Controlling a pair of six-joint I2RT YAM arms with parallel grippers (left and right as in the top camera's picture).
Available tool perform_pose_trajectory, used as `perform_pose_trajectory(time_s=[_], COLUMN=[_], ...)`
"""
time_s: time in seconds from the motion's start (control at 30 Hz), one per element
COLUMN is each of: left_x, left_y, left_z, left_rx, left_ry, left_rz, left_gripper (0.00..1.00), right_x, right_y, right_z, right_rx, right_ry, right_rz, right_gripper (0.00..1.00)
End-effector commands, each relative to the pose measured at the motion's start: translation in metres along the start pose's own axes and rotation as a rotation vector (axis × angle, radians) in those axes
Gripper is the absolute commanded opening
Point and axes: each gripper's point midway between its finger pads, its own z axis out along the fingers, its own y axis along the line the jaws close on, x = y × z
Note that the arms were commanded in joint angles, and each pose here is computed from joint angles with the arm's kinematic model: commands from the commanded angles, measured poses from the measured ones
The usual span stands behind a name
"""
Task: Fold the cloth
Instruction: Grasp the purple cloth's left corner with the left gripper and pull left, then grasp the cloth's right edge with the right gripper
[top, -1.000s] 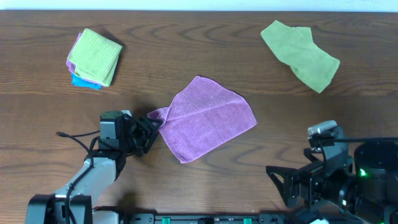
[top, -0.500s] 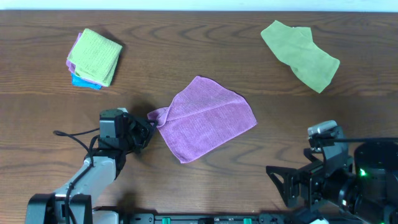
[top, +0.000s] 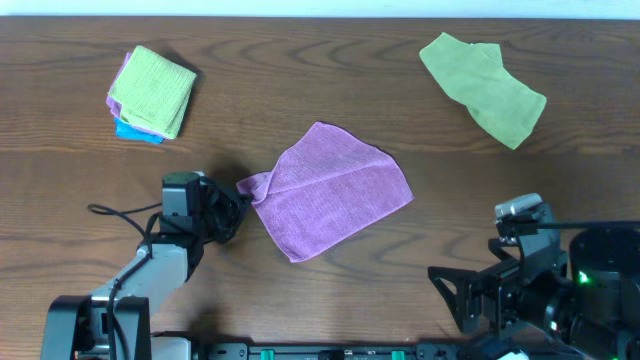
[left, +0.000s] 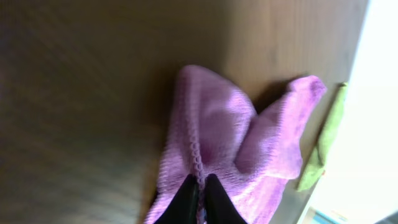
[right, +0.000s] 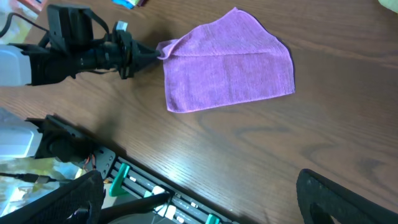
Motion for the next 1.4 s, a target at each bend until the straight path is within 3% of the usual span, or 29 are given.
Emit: perform_pose_trajectory(time_s=[0.0, 0.17, 0.3, 0.37, 0.4, 0.43, 0.47, 0.5, 0.6, 0.63, 0.67, 0.7, 0.77, 0.87, 1.1, 1.37], left_x=[-0.007, -0.028, -0.062, -0.085, -0.09, -0.091, -0.092, -0.091, -0.078, -0.067, -0.06, -0.049, -0.031, -0.008, 0.011, 0.014], left_y=[-0.029, -0.065, -0.075, -0.061, -0.055, -0.054, -0.053, -0.052, -0.052, -0.055, -0.058, -0.062, -0.066, -0.06, -0.023, -0.017], left_z=[-0.001, -0.006, -0.011, -0.014, -0.015, -0.015, -0.015, -0.015, -0.011, -0.008, -0.007, -0.005, -0.004, -0.004, -0.007, -0.008], left_rx=[0.06, 0.112, 0.081, 0.007, -0.007, -0.007, -0.007, -0.013, -0.016, 0.002, 0.018, 0.04, 0.072, 0.074, -0.057, -0.077], left_ry=[0.0, -0.069, -0.238, -0.358, -0.374, -0.376, -0.375, -0.373, -0.293, -0.232, -0.189, -0.131, -0.039, 0.077, 0.167, 0.185], left_rz=[0.038, 0.085, 0.101, 0.04, -0.006, -0.027, -0.03, -0.027, 0.034, 0.08, 0.11, 0.147, 0.193, 0.247, 0.303, 0.305], left_gripper=[0.06, 0.05, 0.06, 0.07, 0.27, 0.66, 0.91, 0.96, 0.96, 0.96, 0.96, 0.96, 0.99, 0.92, 0.93, 0.95], right_x=[0.001, 0.001, 0.005, 0.007, 0.007, 0.008, 0.009, 0.009, 0.005, 0.003, 0.001, -0.001, -0.004, -0.01, -0.011, -0.004], right_y=[0.0, -0.002, -0.007, -0.008, -0.009, -0.009, -0.01, -0.01, -0.011, -0.015, -0.019, -0.024, -0.028, -0.034, -0.056, -0.108], right_z=[0.001, 0.002, 0.007, 0.012, 0.014, 0.015, 0.015, 0.016, 0.018, 0.02, 0.023, 0.028, 0.044, 0.08, 0.189, 0.299], right_rx=[0.0, 0.01, 0.032, 0.035, 0.036, 0.037, 0.038, 0.038, 0.048, 0.073, 0.095, 0.12, 0.136, 0.143, 0.178, 0.265], right_ry=[0.005, 0.007, 0.024, 0.035, 0.039, 0.043, 0.046, 0.047, 0.041, 0.04, 0.039, 0.041, 0.05, 0.07, 0.166, 0.282], right_rz=[-0.021, -0.02, -0.016, -0.014, -0.013, -0.012, -0.012, -0.011, -0.013, -0.013, -0.012, -0.011, -0.009, 0.013, 0.073, 0.145], right_gripper=[0.98, 0.97, 0.97, 0.97, 0.97, 0.97, 0.97, 0.97, 0.97, 0.93, 0.82, 0.46, 0.05, 0.02, 0.01, 0.01])
